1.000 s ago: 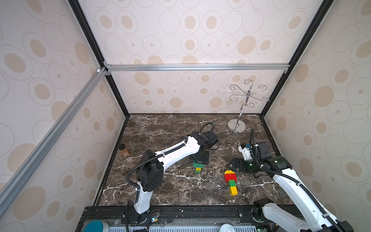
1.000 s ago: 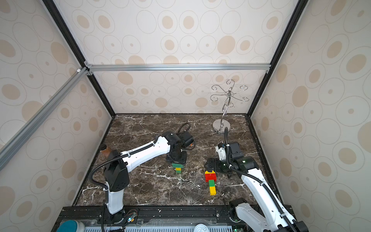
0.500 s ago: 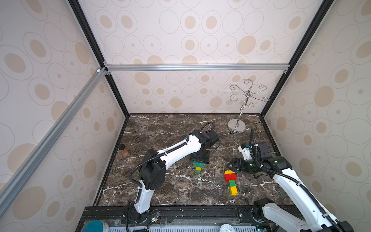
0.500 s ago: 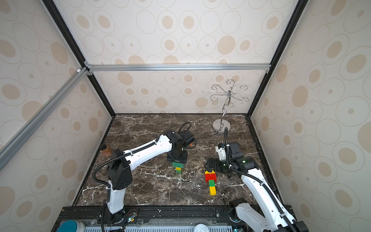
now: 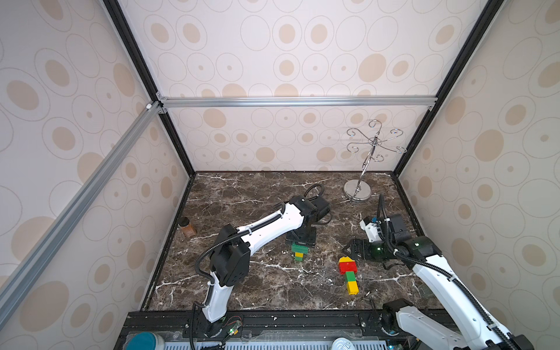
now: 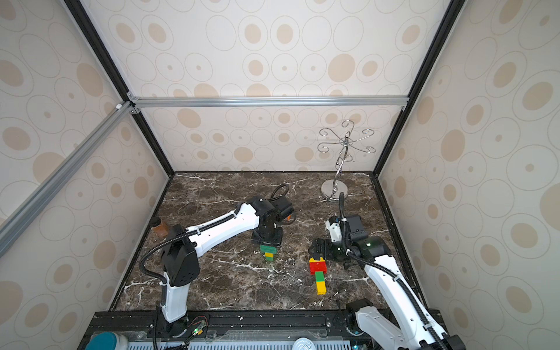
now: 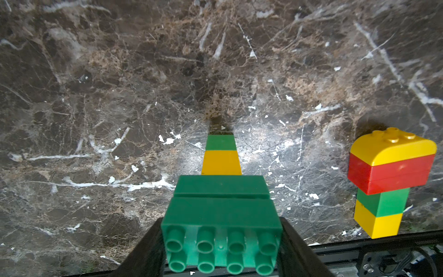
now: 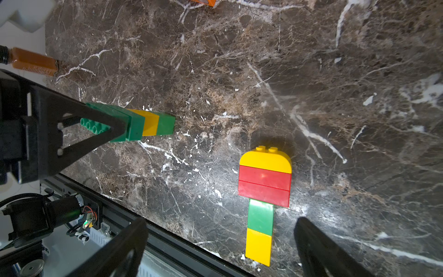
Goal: Assemble an ice cream with lego
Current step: Assemble the lego brick with the lego brick.
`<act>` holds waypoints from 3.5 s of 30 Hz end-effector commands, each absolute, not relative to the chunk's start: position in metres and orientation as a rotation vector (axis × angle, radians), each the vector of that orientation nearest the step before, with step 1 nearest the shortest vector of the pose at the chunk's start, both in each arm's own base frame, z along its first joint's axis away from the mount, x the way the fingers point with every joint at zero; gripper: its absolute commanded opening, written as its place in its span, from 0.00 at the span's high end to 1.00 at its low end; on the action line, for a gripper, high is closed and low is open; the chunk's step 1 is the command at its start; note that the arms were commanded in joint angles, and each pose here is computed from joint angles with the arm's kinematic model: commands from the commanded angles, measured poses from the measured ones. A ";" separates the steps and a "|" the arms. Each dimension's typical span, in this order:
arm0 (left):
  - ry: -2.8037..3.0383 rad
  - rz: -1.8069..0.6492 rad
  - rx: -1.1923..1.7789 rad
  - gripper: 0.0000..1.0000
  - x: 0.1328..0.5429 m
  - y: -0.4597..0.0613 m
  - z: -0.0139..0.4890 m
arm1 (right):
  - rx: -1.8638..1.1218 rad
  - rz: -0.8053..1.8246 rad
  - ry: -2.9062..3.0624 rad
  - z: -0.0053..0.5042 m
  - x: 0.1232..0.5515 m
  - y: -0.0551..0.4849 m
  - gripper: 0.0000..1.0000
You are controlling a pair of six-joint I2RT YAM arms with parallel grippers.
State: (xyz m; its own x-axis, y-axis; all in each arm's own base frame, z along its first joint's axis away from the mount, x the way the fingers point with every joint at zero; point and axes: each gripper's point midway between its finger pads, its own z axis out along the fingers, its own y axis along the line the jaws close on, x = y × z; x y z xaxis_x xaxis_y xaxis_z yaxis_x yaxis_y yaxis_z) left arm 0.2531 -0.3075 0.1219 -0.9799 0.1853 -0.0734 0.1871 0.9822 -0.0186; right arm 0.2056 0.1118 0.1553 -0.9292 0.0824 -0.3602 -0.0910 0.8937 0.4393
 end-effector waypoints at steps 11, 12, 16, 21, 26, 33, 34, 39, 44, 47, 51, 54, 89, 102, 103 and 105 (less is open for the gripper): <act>3.116 0.178 0.390 0.61 0.232 -0.285 0.079 | -0.016 0.651 2.694 0.152 0.201 0.110 0.02; 3.116 0.181 0.394 0.61 0.232 -0.286 0.078 | -0.017 0.651 2.693 0.153 0.201 0.110 0.02; 3.123 0.187 0.410 0.61 0.230 -0.287 0.071 | -0.014 0.647 2.694 0.152 0.201 0.109 0.02; 3.152 0.224 0.479 0.61 0.221 -0.285 0.056 | -0.013 0.645 2.692 0.153 0.201 0.109 0.02; 3.156 0.264 0.555 0.62 0.221 -0.286 0.052 | -0.012 0.648 2.698 0.152 0.201 0.110 0.01; 3.170 0.220 0.598 0.63 0.222 -0.295 0.044 | -0.010 0.640 2.698 0.152 0.201 0.108 0.02; 3.163 0.211 0.590 0.63 0.223 -0.296 0.043 | -0.008 0.639 2.698 0.152 0.201 0.108 0.01; 3.172 0.118 0.494 0.64 0.218 -0.297 0.038 | -0.002 0.632 2.700 0.152 0.201 0.107 0.02; 3.211 0.064 0.404 0.64 0.211 -0.296 0.031 | -0.003 0.636 2.708 0.150 0.201 0.108 0.02; 3.214 0.060 0.404 0.64 0.215 -0.301 0.030 | -0.003 0.636 2.707 0.150 0.201 0.108 0.02; 3.232 0.062 0.385 0.65 0.210 -0.298 0.023 | 0.000 0.626 2.703 0.151 0.201 0.107 0.02; 3.238 0.027 0.320 0.65 0.210 -0.297 0.024 | 0.005 0.622 2.699 0.151 0.201 0.106 0.02; 3.069 -0.051 0.174 0.26 0.243 -0.309 0.077 | -0.003 0.626 2.703 0.151 0.201 0.107 0.02; 2.998 -0.090 0.184 0.00 0.253 -0.315 0.099 | -0.001 0.624 2.716 0.148 0.202 0.107 0.02; 2.985 -0.098 0.186 0.00 0.254 -0.315 0.105 | -0.001 0.627 2.718 0.148 0.202 0.107 0.02; 2.953 -0.123 0.187 0.00 0.256 -0.317 0.117 | -0.003 0.631 2.723 0.147 0.202 0.108 0.02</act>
